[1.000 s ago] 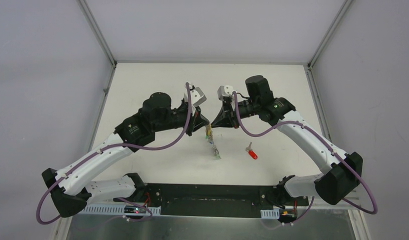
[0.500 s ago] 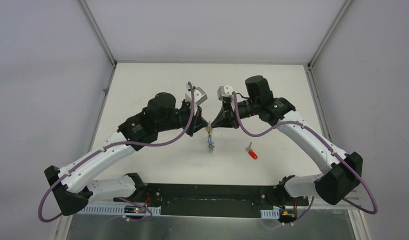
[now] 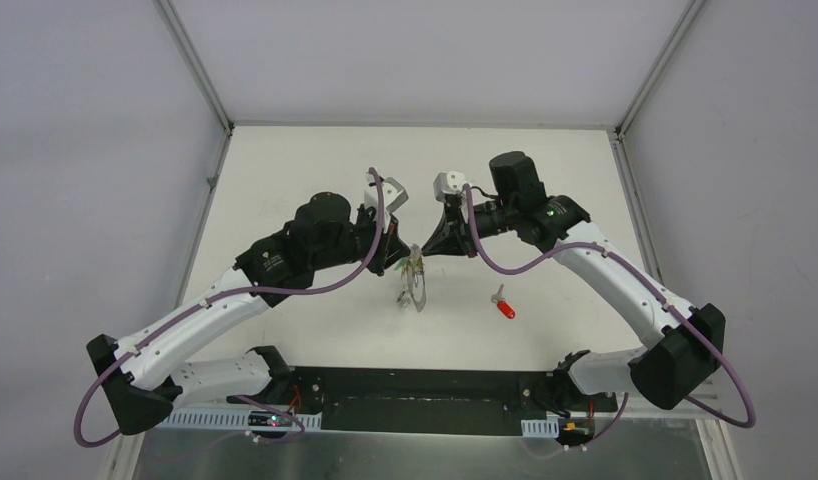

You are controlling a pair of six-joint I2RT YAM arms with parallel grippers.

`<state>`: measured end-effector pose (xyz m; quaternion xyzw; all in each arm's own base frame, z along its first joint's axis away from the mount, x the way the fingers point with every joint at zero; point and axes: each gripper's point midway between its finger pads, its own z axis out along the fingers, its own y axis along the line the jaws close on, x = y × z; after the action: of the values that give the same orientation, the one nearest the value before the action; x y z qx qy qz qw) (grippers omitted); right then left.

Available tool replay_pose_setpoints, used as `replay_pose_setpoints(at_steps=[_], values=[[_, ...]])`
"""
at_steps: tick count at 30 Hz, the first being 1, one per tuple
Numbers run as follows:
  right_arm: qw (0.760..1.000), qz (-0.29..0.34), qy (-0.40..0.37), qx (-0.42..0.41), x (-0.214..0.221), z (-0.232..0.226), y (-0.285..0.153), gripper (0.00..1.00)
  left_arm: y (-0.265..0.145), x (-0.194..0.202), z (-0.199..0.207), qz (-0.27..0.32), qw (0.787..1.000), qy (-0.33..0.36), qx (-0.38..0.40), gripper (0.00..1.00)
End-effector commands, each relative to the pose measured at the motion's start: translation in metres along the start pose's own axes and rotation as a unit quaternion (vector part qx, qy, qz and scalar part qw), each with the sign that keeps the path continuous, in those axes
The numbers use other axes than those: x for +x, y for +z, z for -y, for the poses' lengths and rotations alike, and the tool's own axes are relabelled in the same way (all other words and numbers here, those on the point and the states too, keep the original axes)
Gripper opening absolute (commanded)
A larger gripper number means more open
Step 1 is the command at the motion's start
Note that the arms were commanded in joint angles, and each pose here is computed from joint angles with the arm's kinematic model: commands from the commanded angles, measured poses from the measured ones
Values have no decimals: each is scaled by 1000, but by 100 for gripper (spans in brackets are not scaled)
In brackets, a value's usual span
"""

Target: Put the keys on the keyring

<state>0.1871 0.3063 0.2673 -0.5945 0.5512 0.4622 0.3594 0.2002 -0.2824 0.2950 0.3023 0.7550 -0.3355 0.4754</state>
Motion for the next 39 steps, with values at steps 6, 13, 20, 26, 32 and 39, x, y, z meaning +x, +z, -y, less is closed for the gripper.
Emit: replay_pose_setpoints(at_steps=[6,13,20,26,32,39], values=[[998,40,-44,-8,-29,-8,-4,0,-6,2,0,9,1000,-5,-6,0],[998,43,-41,-9,-29,-9,-4,0,-9,-3,1,18,1000,7,-2,14],[998,47,-40,-12,-30,-10,-3,0,-16,-14,3,44,999,32,6,30],[997,53,-41,-22,-32,-13,-3,0,-22,-18,21,78,988,111,70,33],[995,71,-46,-44,-35,-21,-2,0,-33,-18,45,168,944,241,147,36],[993,82,-50,-61,-37,-29,-3,0,-29,-15,35,183,946,239,123,34]])
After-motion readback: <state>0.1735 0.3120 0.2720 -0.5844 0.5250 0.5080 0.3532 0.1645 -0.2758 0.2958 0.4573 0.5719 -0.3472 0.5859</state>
